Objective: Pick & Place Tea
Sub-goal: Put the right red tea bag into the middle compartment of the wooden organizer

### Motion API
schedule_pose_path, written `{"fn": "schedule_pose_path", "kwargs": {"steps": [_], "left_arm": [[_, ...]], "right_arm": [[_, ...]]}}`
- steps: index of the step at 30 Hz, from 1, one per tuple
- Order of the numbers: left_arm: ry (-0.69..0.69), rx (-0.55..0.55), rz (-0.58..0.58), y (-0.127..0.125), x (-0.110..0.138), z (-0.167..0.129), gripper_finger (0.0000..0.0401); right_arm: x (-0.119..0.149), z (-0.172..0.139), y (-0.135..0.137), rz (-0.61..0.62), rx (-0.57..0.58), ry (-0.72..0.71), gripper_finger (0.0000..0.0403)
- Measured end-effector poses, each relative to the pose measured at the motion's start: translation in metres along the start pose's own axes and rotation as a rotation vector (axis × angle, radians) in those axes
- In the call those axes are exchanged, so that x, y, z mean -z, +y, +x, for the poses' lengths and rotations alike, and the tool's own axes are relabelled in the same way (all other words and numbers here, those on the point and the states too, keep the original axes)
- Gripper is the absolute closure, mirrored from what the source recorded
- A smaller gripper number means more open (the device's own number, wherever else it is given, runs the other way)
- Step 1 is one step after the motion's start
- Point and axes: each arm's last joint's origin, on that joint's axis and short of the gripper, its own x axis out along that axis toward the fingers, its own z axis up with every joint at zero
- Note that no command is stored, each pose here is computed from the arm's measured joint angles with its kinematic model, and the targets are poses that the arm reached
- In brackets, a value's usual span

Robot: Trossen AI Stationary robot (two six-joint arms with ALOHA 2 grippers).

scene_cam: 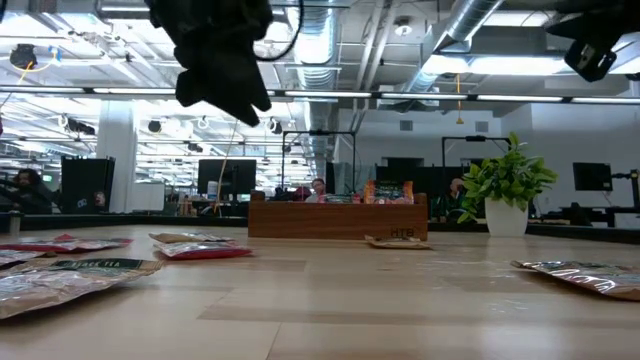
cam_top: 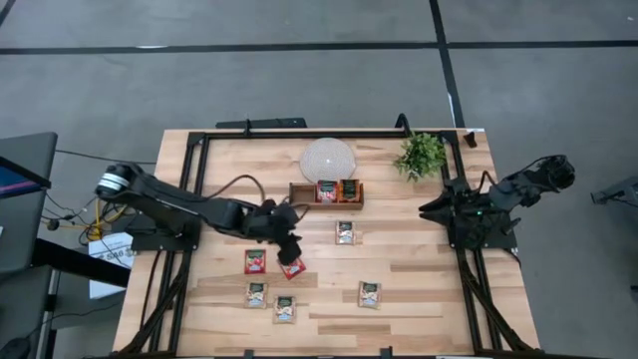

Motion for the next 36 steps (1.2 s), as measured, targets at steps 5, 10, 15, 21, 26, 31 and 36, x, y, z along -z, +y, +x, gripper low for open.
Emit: {"fn": "schedule_pose_path", "kwargs": {"steps": [5,10,15,21,26,31,36], "left_arm": [[0.147,0.017,-0.100,-0.006,0.003,0.012,0.0234],[0.250,-0.007,-0.208,-0.005,0.012,0.021,0.0234],[0.297,-0.034,-0.219,-0.006,0.019,0.027,0.0234],[0.326,-0.055,-0.201,-0.008,0.026,0.032,0.0234],[0.339,-0.063,-0.198,-0.008,0.028,0.036,0.0234],[0.339,-0.062,-0.198,-0.008,0.028,0.037,0.0234],[0.370,-0.039,-0.204,-0.008,0.028,0.036,0.0234]], "right_arm": [[0.004,0.000,-0.003,-0.015,0.007,0.013,0.0305],[0.007,0.000,-0.005,-0.050,0.021,0.033,0.0305],[0.006,-0.001,-0.004,-0.111,0.011,0.024,0.0305],[0.003,-0.006,-0.004,-0.152,-0.041,-0.016,0.0305],[0.002,-0.003,0.000,-0.177,-0.184,-0.137,0.0305],[0.024,0.011,-0.007,-0.157,-0.210,-0.174,0.0305],[0.040,0.017,-0.018,-0.137,-0.195,-0.179,0.0305]]}}
